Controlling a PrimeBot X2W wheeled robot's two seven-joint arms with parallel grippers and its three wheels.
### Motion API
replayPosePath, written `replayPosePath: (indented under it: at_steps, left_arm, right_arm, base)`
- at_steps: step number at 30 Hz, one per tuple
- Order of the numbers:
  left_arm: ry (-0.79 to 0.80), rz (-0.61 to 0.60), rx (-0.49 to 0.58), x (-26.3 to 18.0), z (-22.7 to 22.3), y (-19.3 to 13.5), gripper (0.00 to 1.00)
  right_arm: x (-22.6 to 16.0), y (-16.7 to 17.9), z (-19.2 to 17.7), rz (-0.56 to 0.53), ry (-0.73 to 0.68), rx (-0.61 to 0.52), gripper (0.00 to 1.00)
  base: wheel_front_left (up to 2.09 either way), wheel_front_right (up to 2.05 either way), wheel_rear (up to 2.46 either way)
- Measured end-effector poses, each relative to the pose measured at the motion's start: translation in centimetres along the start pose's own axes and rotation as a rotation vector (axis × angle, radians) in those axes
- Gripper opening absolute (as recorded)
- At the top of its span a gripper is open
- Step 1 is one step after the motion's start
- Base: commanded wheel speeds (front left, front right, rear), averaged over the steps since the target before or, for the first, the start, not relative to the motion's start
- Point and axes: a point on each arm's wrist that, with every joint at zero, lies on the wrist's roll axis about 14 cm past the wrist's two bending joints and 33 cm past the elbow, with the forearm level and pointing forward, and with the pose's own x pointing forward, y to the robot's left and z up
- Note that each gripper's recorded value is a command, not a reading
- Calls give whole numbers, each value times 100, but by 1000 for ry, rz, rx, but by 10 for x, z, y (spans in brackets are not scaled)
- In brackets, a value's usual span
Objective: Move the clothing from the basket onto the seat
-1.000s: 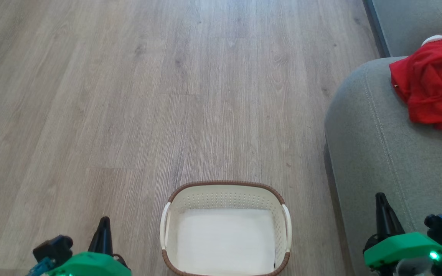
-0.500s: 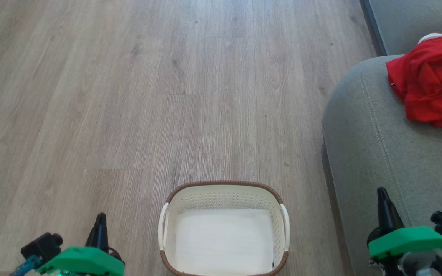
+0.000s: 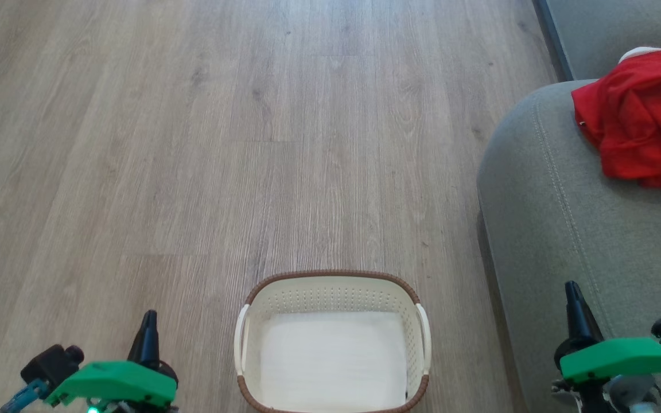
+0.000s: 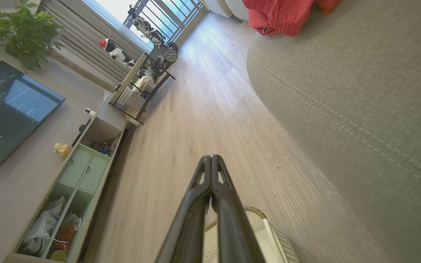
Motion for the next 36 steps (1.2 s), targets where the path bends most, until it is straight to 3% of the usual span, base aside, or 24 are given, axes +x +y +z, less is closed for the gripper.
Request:
replayPosePath:
  at_steps: [36]
  left_arm:
    - [15,-89,-399,17,17,-22,0]
  right_arm:
    - [5,2,13,4,-10,404,0]
  base:
    - [0,0,0]
